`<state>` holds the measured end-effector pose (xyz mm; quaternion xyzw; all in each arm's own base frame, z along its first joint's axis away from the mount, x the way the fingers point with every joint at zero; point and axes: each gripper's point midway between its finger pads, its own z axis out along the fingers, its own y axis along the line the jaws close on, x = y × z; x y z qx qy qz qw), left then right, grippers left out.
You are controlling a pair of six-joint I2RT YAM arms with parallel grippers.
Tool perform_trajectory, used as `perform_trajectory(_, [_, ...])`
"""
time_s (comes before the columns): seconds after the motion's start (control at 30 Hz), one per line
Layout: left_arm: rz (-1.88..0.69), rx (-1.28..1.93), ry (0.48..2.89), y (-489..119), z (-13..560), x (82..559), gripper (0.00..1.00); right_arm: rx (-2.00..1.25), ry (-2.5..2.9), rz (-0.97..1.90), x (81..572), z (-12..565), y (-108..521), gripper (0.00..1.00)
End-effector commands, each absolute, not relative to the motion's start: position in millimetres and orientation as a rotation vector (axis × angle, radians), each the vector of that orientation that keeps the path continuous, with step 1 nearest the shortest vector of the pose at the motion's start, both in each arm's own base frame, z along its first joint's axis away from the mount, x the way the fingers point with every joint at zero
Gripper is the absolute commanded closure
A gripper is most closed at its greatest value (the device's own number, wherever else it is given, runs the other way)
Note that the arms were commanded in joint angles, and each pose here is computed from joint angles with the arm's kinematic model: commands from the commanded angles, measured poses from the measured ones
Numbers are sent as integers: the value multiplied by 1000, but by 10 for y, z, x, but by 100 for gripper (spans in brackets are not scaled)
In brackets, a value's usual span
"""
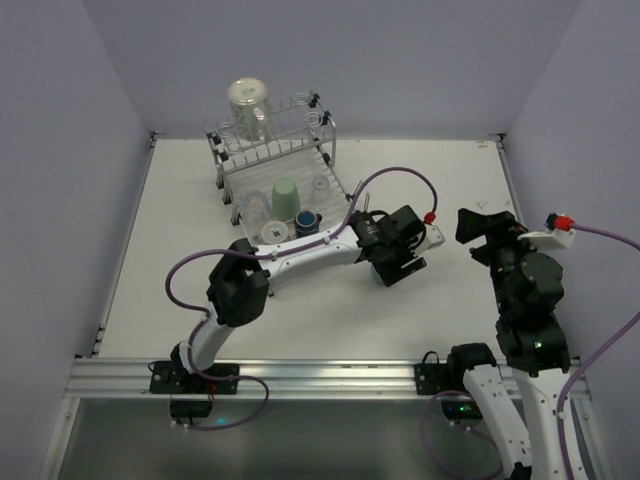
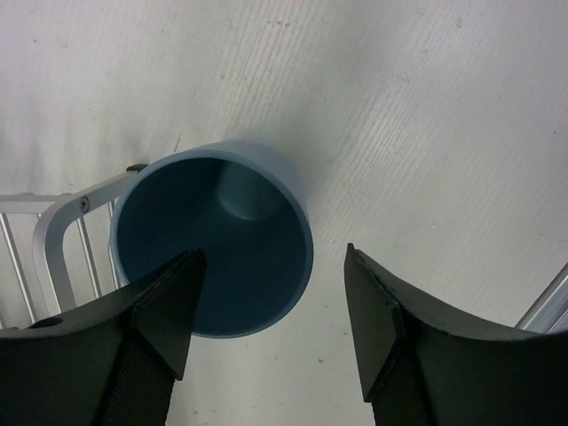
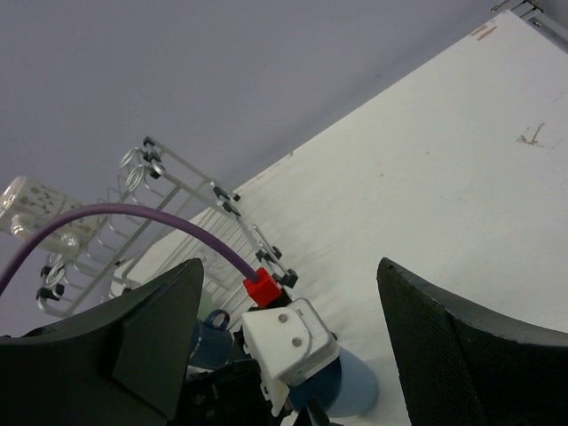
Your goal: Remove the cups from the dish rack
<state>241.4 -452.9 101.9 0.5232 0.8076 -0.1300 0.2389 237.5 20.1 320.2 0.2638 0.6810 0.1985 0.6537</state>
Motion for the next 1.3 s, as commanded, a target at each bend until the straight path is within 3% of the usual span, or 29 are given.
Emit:
perform_trajectory(0.0, [-385,1336,2111,-4638,1486,2532,29,570,1496,431,2264,3446,152,18])
perform_trajectory(0.07, [-394,1292,2066,-4626,1695,2574,4,561,1491,426,2226,3467,145,18])
perform_trajectory(0.1, [-423,1231,2056,-4666,1802,2604,1,561,1484,424,2204,3494,137,18])
perform_trajectory(0.37, [-570,853,1853,-4377,2957,2876,0,511,1491,430,2012,3537,164,19])
perform_trajectory(0.5, [-581,622,1804,-3842,3277,3084,0,454,1646,477,2156,3116,369,22])
perform_trajectory(0.63, [-441,434,1888,-3114,3000,3113,0,363,1908,708,2331,2385,894,23])
perform_trajectory(0.83, [-283,259,1911,-2254,2882,2882,0,335,2096,666,2429,1709,1163,21])
perform_trajectory(1.1, [-183,174,1885,-1688,2812,2638,0,357,2140,554,2587,1563,1078,28])
perform_trajectory(1.27, [-144,161,1866,-1570,2758,2621,0,341,2192,552,2711,1458,1157,39])
